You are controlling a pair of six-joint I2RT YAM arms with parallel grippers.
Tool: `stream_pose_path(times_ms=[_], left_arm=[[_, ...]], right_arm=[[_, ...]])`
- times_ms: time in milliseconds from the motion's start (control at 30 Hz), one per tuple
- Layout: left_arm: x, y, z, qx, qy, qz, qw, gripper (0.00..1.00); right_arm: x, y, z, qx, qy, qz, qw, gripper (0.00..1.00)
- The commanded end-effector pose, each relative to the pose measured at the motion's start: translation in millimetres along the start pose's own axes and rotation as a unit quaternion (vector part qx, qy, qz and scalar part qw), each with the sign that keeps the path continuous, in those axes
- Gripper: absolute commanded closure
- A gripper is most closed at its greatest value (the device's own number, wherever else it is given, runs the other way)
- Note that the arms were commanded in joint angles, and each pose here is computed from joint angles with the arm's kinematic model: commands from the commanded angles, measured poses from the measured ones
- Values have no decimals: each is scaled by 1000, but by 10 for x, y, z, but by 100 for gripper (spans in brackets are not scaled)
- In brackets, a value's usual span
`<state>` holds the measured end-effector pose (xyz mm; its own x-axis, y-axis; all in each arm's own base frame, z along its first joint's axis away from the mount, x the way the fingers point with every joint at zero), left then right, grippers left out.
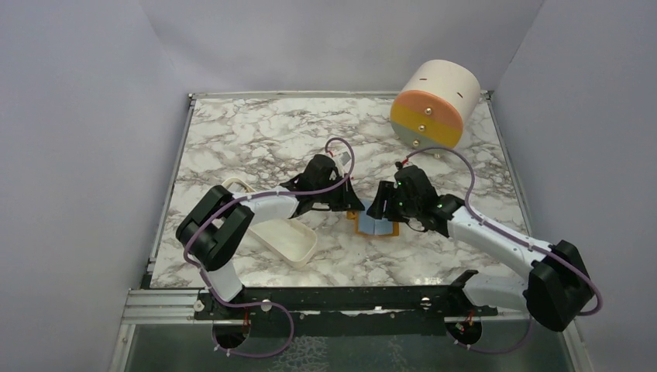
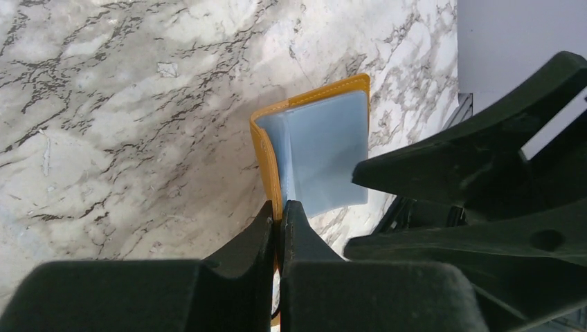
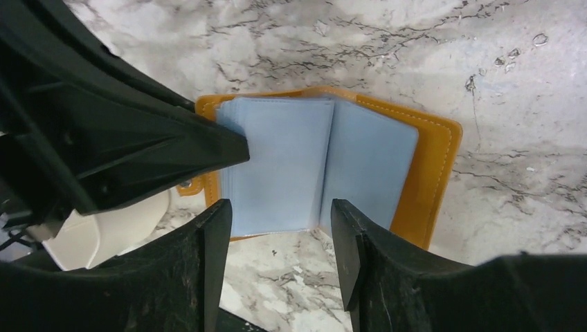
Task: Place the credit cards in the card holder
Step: Open the card holder at the center of the board.
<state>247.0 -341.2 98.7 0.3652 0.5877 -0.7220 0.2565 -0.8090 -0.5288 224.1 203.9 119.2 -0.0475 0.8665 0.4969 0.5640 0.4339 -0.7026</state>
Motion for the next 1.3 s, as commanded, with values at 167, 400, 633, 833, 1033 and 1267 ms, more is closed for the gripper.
stream_pose_path(times_ms=[167,400,633,833,1033,1267], left_arm=[[214,129,-16,-11,-8,-36,999,68],[309,34,-126,-19,-6,-70,997,50],[469,-273,-416,-59,-3,-123,991,45],[588,-650,-652,-81,10,-181,980,44],[836,-1279,-788,-101,3,-253,962,48],[891,-1912,-841,-138,21,-292,946,50]], right_arm=[[-124,411,51,18,-13,49,999,43],[-176,619,15,33,-17,91,995,43],[-107,658,88,45,-20,85,995,43],[-25,658,218,56,-40,86,994,42],[-80,671,371,67,-79,98,990,40],[-50,593,395,73,-130,90,985,41]])
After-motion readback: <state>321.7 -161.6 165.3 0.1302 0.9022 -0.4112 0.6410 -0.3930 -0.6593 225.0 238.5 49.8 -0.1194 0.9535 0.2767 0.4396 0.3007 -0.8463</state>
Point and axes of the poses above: each gripper's point midway between its finger pads, its own y axis out along the fingers, its own x axis along the line the jaws close on, z = x × y, the point moved 2 cm from there along -y, back along the fingers, and after that the axes turned 5 degrees about y, right-handed, at the moved point
